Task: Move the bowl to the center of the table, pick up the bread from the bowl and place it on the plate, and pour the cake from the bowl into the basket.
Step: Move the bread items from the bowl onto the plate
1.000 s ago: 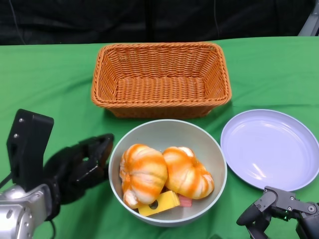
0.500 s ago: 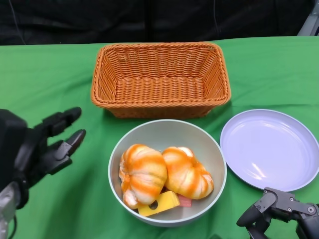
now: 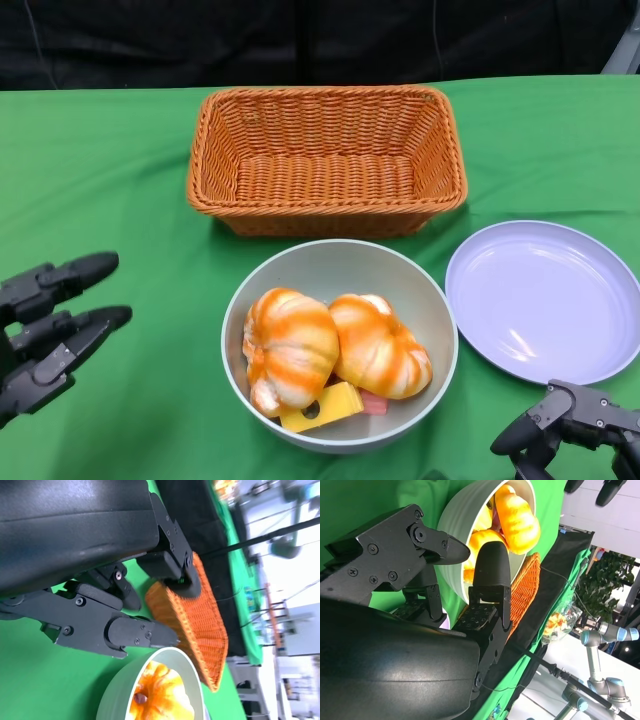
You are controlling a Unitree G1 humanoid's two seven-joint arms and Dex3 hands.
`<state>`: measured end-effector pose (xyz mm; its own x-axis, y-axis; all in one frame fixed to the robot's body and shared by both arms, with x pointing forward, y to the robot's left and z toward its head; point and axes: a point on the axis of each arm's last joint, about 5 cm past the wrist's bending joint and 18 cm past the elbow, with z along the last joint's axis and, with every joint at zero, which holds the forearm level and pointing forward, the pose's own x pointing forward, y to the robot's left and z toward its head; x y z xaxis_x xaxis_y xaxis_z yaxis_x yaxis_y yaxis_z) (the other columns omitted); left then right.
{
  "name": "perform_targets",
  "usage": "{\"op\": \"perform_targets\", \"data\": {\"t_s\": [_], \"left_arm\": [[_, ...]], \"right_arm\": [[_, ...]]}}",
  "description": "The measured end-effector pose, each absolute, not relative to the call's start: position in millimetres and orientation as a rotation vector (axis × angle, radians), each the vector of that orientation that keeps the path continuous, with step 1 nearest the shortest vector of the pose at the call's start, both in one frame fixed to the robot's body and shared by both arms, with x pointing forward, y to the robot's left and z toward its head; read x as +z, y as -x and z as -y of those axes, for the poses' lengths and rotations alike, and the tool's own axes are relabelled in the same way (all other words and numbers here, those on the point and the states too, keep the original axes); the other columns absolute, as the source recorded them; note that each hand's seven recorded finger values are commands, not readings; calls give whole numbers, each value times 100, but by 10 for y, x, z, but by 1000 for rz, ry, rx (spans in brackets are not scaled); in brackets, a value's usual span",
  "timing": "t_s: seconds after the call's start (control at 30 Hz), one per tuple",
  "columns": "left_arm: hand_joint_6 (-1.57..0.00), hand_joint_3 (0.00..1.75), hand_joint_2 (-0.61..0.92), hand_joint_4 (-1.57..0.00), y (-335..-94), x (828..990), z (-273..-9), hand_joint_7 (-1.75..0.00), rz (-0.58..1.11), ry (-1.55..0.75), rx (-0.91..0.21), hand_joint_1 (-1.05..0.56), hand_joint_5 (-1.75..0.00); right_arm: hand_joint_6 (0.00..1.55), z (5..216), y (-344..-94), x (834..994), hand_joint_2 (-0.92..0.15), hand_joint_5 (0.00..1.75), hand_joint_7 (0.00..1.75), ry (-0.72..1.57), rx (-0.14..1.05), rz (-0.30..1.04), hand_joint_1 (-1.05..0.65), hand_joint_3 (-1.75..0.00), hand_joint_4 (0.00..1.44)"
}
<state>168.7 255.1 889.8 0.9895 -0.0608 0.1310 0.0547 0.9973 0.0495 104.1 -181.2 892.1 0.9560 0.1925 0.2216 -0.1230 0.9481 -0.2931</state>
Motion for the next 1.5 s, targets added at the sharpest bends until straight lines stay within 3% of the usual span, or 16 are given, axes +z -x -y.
{"op": "perform_targets", "data": {"t_s": [0.03, 0.1, 0.17, 0.3, 0.53, 1.0, 1.2, 1.5], "left_arm": [[-110, 32, 92, -83, -1676, 8890, -2556, -34, 153, -57, -53, -4, -104], [-105, 36, 92, -78, -1667, 8870, -2563, -53, 176, -77, -48, -1, -124], [-93, 39, 92, -75, -1667, 8851, -2564, -82, 182, -98, -48, 0, -136], [-84, 45, 88, -73, -1692, 8819, -2562, -102, 179, -139, -49, 0, -144], [-85, 54, 83, -77, -1752, 8769, -2546, -106, 187, -190, -70, 0, -145], [-85, 56, 82, -78, -1839, 8702, -2477, -105, 198, -222, -124, 0, -147], [-84, 58, 81, -78, -1870, 8674, -2467, -105, 187, -213, -127, 0, -146], [-81, 61, 80, -74, -1907, 8653, -2459, -111, 191, -220, -116, 0, -151]], "right_arm": [[75, 1822, -1035, 8934, -75, 112, 69, 288, 161, 249, -15, -43, 69], [75, 1834, -1023, 8987, -87, 97, 52, 324, 165, 256, -20, -18, 67], [73, 1830, -1007, 9055, -91, 84, 39, 355, 168, 259, -26, -7, 64], [67, 1789, -950, 9243, -92, 64, 20, 427, 168, 240, -43, -6, 62], [50, 1670, -935, 9560, -92, 40, 3, 565, 202, 184, -61, -5, 44], [37, 1324, -1446, 9896, -92, 17, 0, 848, 260, 164, -81, -15, 41], [36, 1175, -1651, 9950, -92, 15, 0, 909, 278, 136, -82, -16, 42], [35, 1015, -1961, 9825, -92, 11, 0, 986, 388, 36, -87, -24, 41]]}}
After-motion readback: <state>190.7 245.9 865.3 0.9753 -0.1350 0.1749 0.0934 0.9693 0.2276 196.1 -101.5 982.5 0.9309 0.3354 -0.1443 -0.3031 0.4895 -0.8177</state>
